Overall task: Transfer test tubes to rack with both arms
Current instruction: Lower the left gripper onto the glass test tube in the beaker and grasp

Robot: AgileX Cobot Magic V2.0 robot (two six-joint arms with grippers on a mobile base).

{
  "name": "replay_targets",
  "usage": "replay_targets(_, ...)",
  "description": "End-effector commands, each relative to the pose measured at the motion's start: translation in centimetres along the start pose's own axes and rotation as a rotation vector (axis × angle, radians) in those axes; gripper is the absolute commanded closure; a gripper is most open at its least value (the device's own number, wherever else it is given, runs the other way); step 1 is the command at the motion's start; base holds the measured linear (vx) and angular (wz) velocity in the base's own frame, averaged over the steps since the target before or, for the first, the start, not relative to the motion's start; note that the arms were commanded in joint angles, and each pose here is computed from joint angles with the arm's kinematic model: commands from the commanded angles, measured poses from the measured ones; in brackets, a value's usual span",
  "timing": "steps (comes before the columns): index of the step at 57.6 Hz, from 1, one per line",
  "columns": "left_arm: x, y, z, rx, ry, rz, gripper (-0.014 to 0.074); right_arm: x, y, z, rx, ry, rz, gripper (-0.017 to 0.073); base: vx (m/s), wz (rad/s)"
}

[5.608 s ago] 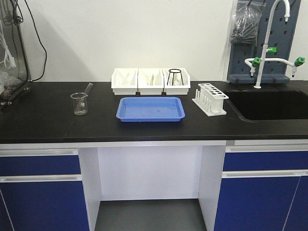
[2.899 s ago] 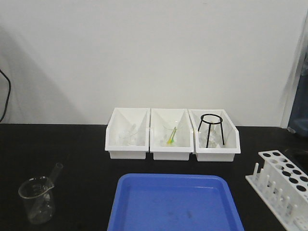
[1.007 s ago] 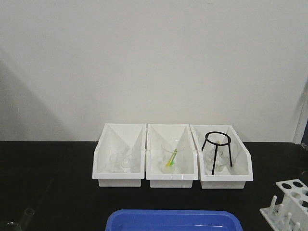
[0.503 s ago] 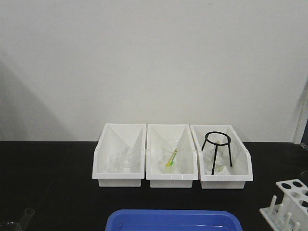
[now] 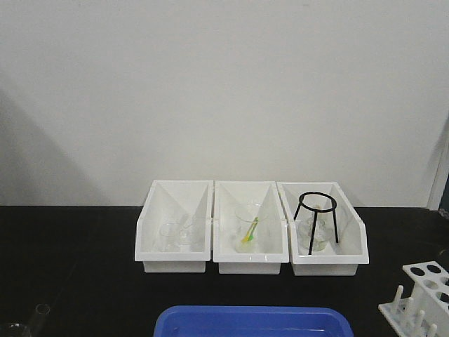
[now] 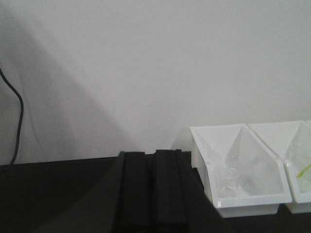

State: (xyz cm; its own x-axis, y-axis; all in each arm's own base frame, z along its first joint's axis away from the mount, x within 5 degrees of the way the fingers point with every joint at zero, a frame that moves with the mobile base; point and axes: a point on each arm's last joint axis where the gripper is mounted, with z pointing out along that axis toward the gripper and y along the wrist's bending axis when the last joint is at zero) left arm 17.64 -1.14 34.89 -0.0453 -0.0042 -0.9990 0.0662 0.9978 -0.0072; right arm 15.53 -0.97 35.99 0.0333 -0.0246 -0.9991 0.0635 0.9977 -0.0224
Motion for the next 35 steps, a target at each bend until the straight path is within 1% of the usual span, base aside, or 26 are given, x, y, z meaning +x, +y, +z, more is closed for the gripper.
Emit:
replay_targets(1,-2.1,-0.3,-0.2,0.018,-0.123,0.057,0.055,-2.0,0.0,-0.2,0.003,-0.118,-0.006,0.0518,0.0,0.0)
replay_targets(6,-2.1,-0.3,-0.2,0.019,-0.118,0.084,0.048,-2.0,0.0,-0.2,0.003,-0.118,-0.006,0.0463,0.0,0.0)
replay_targets(9,-1.9,-0.3,-0.2,0.018,-0.102,0.098,0.0428,-2.0,0.0,-0.2,0.002,-0.115,-0.006,0.0414,0.0,0.0)
replay_targets(14,-1.6,-0.2,-0.2,0.014,-0.069,0.125,0.0319,-1.9,0.0,-0.2,0.002,-0.102,-0.006,0.0304,0.0,0.0)
replay_targets(17,-1.5,-0.2,-0.1,0.012,-0.051,0.14,0.026,-1.8,0.0,-0.2,0.002,-0.097,-0.006,0.0221,0.0,0.0)
replay_targets(20,-1.4,-0.2,-0.1,0.011,-0.042,0.172,0.0185,-1.8,0.0,-0.2,0.002,-0.097,-0.006,0.0149,0.0,0.0)
replay_targets(22,-1.4,-0.2,-0.1,0.011,-0.041,0.194,0.0153,-1.8,0.0,-0.2,0.002,-0.097,-0.006,0.0103,0.0,0.0)
replay_targets(25,-1.4,-0.2,-0.1,0.011,-0.041,0.243,0.0102,-1.8,0.0,-0.2,0.002,-0.097,-0.006,0.0049,0.0,0.0)
replay_targets(28,-1.3,-0.2,-0.1,0.011,-0.039,0.282,0.0076,-1.8,0.0,-0.2,0.002,-0.097,-0.006,0.0007,0.0,0.0)
replay_targets(30,-1.2,-0.2,-0.1,0.01,-0.031,0.29,0.0067,-1.8,0.0,-0.2,0.002,-0.097,-0.006,-0.001,0.0,0.0)
replay_targets(35,-0.6,-0.1,0.4,0.009,0.019,0.29,0.0067,-1.9,0.0,-0.2,0.002,-0.101,-0.006,-0.0035,0.0,0.0)
